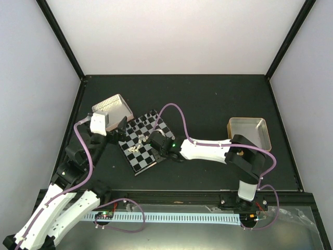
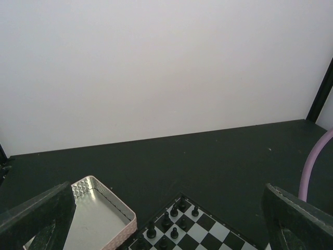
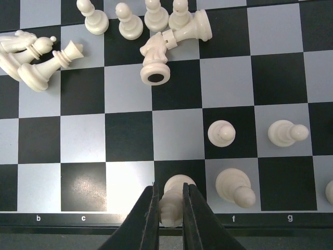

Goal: Set up the chess pieces on the board
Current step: Place the chess piece on the chessboard.

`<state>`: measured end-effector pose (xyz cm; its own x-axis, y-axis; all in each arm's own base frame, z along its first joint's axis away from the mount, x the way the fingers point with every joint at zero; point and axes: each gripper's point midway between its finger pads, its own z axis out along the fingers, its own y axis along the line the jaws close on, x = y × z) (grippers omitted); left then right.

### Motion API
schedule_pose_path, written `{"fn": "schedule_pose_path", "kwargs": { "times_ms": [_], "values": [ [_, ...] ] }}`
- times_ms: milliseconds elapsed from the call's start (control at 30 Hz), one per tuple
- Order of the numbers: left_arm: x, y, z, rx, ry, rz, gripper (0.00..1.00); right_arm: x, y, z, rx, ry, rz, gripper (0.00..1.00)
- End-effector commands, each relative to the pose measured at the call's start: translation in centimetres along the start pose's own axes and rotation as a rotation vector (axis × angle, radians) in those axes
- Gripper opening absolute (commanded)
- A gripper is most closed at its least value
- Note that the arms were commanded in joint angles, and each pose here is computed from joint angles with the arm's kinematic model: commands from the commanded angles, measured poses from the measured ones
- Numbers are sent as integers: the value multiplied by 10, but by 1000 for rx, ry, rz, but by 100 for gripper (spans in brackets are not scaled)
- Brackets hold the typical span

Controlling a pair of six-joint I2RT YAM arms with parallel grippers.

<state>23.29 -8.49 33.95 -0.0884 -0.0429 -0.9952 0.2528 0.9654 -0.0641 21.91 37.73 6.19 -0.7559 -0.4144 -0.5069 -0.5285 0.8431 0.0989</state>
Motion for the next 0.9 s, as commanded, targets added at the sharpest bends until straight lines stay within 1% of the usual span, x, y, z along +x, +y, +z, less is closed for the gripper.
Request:
{"fn": "schedule_pose_path", "kwargs": {
  "times_ms": [0,133,267,467,667,867],
  "values": [
    [1,0,2,0,8,11,99,-1,-1,4,28,-8,13,13],
    [1,0,3,0,8,9,99,-8,7,-5,-18,-27,20,22],
    [0,-1,3,0,6,8,99,-23,10,-23,-39,-73,50,31],
    [-2,7,2,-45,0,-19,99,-44,10,-39,-37,-123,80,38],
    [-4,26,-4,-146,-14,-59,99,-53,17,-18,-45,-76,100,40],
    [-6,29,-7,-160,-34,-69,99,-62,23,-1,-38,-54,73,40]
  ]
}}
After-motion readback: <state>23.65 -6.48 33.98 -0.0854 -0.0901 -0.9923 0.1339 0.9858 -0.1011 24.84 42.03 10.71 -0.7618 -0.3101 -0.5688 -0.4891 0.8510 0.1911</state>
